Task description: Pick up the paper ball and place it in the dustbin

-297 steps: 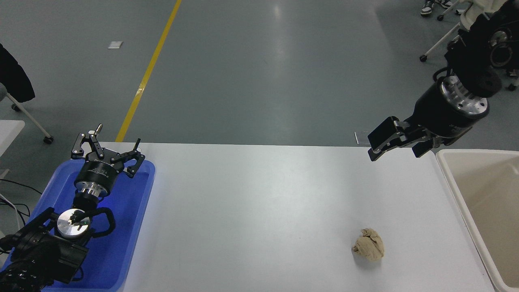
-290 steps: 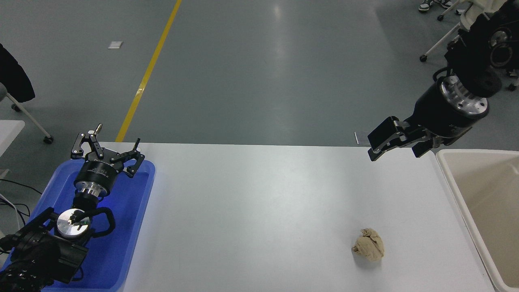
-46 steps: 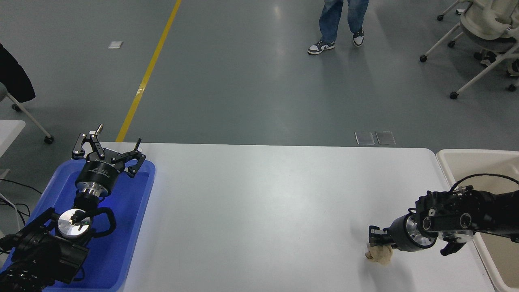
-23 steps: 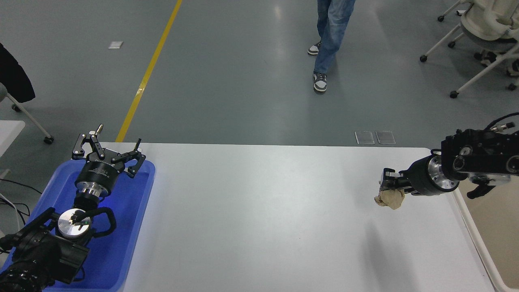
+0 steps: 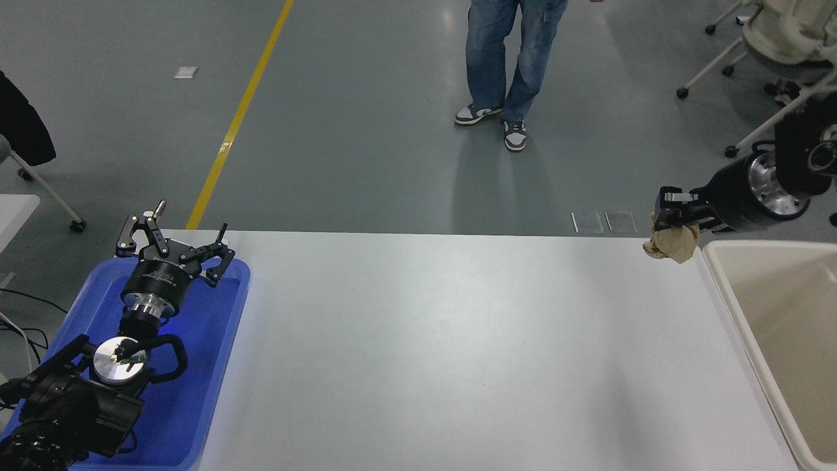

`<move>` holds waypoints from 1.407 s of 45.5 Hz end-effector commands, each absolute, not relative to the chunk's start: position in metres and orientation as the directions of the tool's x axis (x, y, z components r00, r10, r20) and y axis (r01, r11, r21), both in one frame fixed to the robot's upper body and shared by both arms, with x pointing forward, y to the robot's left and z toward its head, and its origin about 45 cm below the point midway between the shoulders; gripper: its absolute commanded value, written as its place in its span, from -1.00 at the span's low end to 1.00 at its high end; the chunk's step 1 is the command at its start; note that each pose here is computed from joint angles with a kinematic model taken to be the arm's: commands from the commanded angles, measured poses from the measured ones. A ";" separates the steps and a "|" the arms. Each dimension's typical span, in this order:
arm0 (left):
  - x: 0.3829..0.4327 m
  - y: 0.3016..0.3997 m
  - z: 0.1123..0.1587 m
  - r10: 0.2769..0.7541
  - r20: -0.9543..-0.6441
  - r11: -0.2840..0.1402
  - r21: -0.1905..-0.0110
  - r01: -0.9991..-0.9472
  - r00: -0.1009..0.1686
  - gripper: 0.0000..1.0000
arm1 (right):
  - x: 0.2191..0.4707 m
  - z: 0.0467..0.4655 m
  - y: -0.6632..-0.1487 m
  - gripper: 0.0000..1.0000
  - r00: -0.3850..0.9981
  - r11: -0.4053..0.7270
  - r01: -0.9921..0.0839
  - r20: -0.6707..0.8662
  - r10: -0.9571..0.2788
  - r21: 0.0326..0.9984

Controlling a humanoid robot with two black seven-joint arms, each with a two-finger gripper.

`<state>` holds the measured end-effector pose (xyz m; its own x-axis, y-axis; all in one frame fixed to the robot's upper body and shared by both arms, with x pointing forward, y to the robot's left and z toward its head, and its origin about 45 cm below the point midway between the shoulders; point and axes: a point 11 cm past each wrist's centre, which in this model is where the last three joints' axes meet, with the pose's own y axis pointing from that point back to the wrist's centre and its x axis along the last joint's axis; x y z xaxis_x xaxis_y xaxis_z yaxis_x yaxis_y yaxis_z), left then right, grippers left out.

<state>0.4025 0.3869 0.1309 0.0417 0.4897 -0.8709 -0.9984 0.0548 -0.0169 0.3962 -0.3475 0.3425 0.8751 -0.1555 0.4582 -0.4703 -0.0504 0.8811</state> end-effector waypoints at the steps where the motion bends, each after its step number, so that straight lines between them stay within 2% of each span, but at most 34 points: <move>1: 0.4025 0.3869 0.1310 0.490 -0.871 0.055 -0.017 -0.998 0.042 1.00 | 0.397 0.360 -0.348 -1.00 0.868 -0.046 -0.485 0.474 -0.147 0.874; 9: 0.4025 0.3869 0.1310 0.490 -0.871 0.055 -0.017 -0.998 0.042 1.00 | 0.403 0.360 -0.364 -1.00 0.848 -0.013 -0.512 0.503 -0.168 0.859; 19: 0.4025 0.3869 0.1310 0.490 -0.871 0.055 -0.017 -0.998 0.042 1.00 | 0.403 0.343 -0.438 -1.00 0.774 0.080 -0.542 0.535 -0.339 0.836; 28: 0.4025 0.3871 0.1310 0.490 -0.871 0.053 -0.018 -0.998 0.042 1.00 | 0.388 0.315 -0.515 -1.00 0.666 0.183 -0.548 0.558 -0.496 0.816; 39: 0.4025 0.3869 0.1310 0.490 -0.871 0.055 -0.017 -0.998 0.042 1.00 | 0.363 0.263 -0.589 -1.00 0.432 0.334 -0.590 0.637 -0.639 0.735; 52: 0.4025 0.3869 0.1310 0.490 -0.871 0.055 -0.017 -0.998 0.042 1.00 | 0.328 0.189 -0.613 -1.00 0.183 0.476 -0.593 0.684 -0.706 0.649; 64: 0.4025 0.3869 0.1310 0.490 -0.871 0.055 -0.017 -0.998 0.042 1.00 | 0.311 0.143 -0.612 -1.00 0.126 0.577 -0.546 0.740 -0.660 0.607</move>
<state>0.4025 0.3869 0.1310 0.0417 0.4897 -0.8709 -0.9984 0.0545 -0.0172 0.3407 -0.6010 0.1873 0.2171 -0.6858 0.6947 -0.6026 0.4657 0.6481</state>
